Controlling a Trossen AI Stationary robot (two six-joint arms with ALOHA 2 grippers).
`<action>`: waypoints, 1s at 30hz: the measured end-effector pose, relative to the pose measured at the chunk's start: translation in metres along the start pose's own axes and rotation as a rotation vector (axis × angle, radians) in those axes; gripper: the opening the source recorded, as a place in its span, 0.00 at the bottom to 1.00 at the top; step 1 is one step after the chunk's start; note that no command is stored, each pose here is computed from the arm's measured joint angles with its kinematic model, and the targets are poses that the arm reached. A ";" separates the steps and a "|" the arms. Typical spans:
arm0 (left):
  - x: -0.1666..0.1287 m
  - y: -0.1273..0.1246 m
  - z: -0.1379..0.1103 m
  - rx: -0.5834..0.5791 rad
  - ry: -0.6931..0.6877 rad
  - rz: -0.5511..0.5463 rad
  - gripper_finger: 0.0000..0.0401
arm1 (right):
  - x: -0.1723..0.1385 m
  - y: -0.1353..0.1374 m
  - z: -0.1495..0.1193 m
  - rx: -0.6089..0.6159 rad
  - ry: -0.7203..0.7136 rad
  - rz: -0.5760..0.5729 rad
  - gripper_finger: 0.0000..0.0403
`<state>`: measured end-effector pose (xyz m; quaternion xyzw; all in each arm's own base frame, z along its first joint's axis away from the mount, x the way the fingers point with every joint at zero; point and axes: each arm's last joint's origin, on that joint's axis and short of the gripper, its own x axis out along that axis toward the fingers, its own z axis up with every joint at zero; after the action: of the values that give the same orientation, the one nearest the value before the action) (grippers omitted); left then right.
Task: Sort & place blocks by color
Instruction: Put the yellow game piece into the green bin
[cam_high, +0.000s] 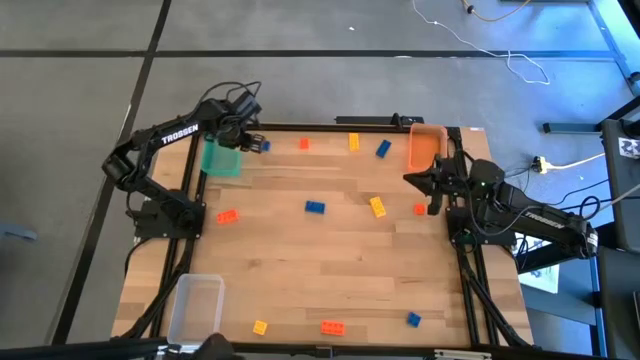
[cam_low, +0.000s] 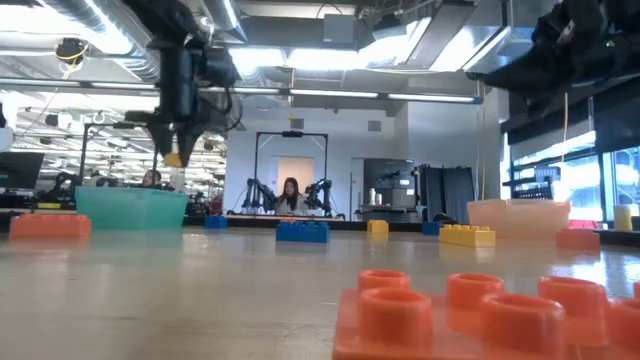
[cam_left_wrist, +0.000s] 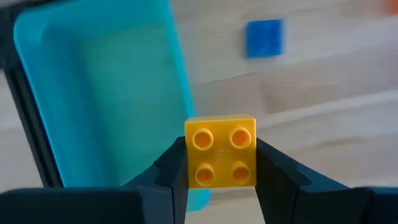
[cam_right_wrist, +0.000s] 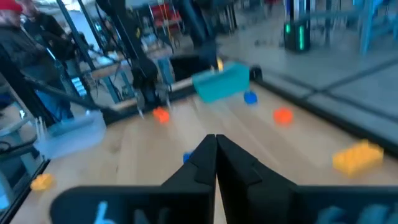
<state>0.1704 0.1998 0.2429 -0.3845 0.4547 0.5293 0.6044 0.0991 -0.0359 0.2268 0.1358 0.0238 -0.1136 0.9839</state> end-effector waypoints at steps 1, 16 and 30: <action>0.006 0.004 -0.002 -0.021 0.014 0.012 0.32 | 0.000 0.000 0.002 -0.010 -0.019 0.005 0.03; 0.048 0.033 -0.010 -0.146 0.006 0.069 0.32 | 0.000 0.002 0.007 -0.038 -0.069 0.017 0.03; 0.029 0.029 0.009 -0.084 -0.074 0.045 0.32 | 0.000 0.002 0.007 -0.034 -0.068 0.017 0.03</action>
<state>0.1441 0.2211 0.2180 -0.3795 0.4176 0.5752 0.5922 0.0994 -0.0360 0.2336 0.1154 -0.0091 -0.1093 0.9872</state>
